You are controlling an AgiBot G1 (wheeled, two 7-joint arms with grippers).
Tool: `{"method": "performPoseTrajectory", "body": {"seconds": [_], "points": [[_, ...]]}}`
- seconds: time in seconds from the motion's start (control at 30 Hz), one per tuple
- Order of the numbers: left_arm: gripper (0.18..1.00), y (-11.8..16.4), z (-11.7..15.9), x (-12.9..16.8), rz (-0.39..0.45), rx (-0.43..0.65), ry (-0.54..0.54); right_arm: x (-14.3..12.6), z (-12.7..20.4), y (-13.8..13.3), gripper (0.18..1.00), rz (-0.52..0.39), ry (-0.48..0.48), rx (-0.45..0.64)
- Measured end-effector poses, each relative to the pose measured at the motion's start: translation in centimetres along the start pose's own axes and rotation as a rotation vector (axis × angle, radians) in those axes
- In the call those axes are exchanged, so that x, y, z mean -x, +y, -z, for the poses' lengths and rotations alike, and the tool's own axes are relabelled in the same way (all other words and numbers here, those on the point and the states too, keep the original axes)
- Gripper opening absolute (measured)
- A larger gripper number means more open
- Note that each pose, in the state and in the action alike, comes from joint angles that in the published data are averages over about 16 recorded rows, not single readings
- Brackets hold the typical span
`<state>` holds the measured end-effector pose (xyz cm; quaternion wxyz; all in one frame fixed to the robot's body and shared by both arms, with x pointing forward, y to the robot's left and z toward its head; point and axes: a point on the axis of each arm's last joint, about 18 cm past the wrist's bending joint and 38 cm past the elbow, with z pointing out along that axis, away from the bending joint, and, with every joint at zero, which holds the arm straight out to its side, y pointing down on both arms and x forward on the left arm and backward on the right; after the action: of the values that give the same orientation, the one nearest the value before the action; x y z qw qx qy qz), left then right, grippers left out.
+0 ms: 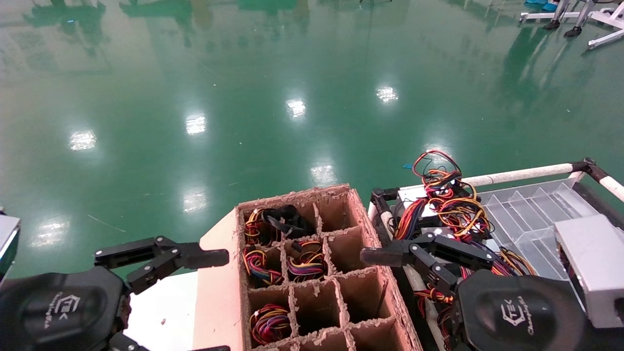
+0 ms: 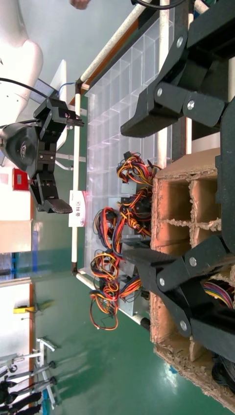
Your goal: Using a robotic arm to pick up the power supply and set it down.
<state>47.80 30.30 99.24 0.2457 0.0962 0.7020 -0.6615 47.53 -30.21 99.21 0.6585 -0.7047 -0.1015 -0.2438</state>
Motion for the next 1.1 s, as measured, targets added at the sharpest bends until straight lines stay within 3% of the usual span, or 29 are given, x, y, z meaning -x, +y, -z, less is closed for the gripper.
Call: {"method": "performPoseTrajectory", "body": {"seconds": [0.23,0.57,0.77,1.1], "points": [[0.774,0.0,0.0,0.0,0.0,0.0,0.0,0.0,0.0,0.0,1.0,0.0,0.001,0.001],[0.531,0.0,0.0,0.0,0.0,0.0,0.0,-1.5,-0.8,1.2,1.0,-0.004,0.039,0.055],[0.399,0.0,0.0,0.0,0.0,0.0,0.0,-3.6,-2.2,2.6,1.0,-0.003,0.076,0.128],[0.256,0.0,0.0,0.0,0.0,0.0,0.0,-7.4,-5.6,4.9,1.0,0.031,0.103,0.305]]}}
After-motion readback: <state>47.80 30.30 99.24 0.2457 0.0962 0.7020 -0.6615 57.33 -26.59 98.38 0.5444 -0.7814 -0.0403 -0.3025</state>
